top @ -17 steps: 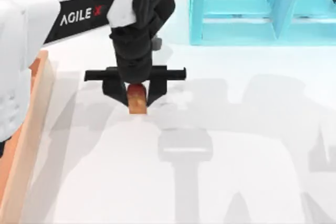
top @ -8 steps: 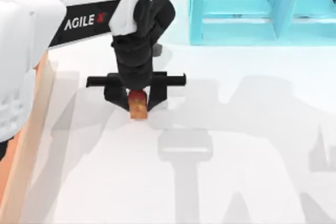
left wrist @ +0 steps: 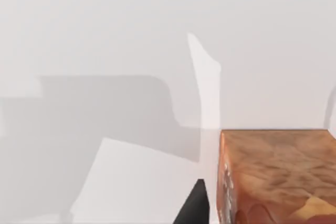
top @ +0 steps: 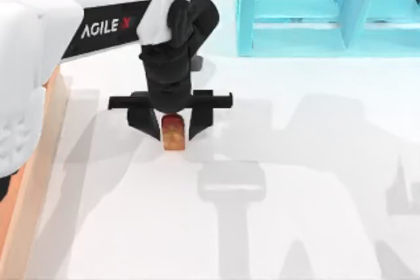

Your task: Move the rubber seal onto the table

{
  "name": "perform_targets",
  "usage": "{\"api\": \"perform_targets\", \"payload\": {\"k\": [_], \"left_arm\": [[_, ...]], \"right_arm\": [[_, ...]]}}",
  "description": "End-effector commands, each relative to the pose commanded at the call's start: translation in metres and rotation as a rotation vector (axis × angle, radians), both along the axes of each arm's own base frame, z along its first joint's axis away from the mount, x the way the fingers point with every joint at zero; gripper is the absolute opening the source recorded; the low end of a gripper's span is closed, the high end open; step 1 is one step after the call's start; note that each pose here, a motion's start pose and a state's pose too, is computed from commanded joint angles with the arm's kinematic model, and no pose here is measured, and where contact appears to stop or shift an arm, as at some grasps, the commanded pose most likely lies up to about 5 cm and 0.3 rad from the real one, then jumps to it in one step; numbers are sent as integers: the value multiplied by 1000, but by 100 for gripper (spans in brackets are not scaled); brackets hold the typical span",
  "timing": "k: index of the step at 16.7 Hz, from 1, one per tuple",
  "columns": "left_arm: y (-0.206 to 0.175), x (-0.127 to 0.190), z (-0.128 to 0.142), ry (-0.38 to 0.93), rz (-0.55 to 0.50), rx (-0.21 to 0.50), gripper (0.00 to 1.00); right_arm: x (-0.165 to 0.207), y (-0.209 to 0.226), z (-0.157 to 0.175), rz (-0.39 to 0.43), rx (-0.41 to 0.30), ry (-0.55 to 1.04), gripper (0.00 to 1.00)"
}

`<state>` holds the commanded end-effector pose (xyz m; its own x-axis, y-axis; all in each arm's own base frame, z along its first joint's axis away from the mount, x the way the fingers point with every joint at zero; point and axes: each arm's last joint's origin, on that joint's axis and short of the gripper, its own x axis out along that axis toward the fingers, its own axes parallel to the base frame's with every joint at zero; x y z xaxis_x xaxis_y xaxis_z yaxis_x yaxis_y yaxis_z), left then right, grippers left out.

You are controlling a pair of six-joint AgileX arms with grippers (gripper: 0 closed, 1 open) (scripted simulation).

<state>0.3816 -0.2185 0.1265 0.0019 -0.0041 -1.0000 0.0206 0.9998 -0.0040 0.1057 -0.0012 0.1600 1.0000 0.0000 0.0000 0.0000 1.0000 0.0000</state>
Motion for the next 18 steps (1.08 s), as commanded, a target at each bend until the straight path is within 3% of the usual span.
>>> {"api": "perform_targets", "payload": {"k": [3,4,14,18], "left_arm": [[0,0,0,0,0,0,98],[0,0,0,0,0,0,100],[0,1,2,1,2,2,100],[-4,7,32,-9,0,-1,100]], "right_arm": [[0,0,0,0,0,0,100],[0,0,0,0,0,0,100],[0,0,0,0,0,0,100],[0,0,0,0,0,0,100]]}}
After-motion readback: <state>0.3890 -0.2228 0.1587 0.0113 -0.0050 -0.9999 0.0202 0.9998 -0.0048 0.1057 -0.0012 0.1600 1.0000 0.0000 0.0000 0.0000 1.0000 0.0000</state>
